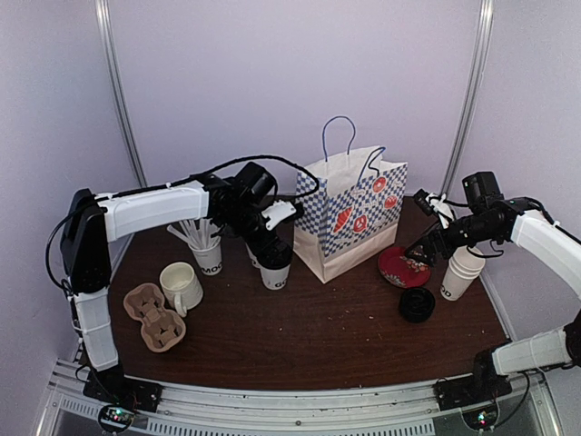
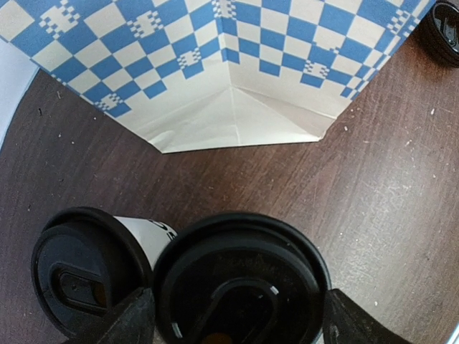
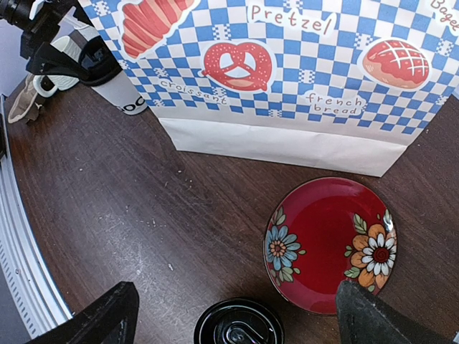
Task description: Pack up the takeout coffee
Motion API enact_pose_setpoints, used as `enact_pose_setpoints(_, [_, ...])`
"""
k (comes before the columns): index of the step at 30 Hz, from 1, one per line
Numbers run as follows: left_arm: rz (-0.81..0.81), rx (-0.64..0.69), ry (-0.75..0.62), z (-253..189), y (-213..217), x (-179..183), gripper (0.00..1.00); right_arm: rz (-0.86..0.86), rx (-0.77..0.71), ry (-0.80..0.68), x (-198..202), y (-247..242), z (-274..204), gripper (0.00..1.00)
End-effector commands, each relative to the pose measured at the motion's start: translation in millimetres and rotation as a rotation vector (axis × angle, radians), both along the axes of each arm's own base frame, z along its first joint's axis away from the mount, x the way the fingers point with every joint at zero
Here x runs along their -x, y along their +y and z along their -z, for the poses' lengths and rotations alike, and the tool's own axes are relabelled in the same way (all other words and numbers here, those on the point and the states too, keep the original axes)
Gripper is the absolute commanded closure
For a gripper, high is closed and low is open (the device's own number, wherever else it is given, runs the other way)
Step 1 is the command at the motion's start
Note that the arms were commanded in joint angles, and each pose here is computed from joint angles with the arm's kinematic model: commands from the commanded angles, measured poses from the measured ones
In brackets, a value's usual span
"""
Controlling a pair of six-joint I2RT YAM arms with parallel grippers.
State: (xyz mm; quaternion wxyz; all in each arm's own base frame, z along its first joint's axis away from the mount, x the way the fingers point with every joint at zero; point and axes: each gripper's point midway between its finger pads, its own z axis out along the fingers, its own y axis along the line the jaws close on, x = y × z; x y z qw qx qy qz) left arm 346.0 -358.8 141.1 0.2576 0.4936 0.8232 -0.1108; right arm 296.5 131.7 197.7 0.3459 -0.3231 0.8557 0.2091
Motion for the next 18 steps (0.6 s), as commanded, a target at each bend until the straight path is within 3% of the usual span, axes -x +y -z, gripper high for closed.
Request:
enact_pose_setpoints(1, [-0.021, 0.055, -0.027, -11, -10, -12, 0.12, 0.008, 0.010, 0.001, 2, -3, 1, 0.01])
enact_pose_setpoints(7, [-0.030, 0.060, -0.040, -27, -8, -13, 0.03, 0.010, 0.003, -0.017, 4, -3, -7, 0.01])
enact_pose_setpoints(18, [0.058, 0.271, -0.171, -139, -26, 20, 0.02, 0.003, -0.004, -0.028, -2, -2, -61, 0.01])
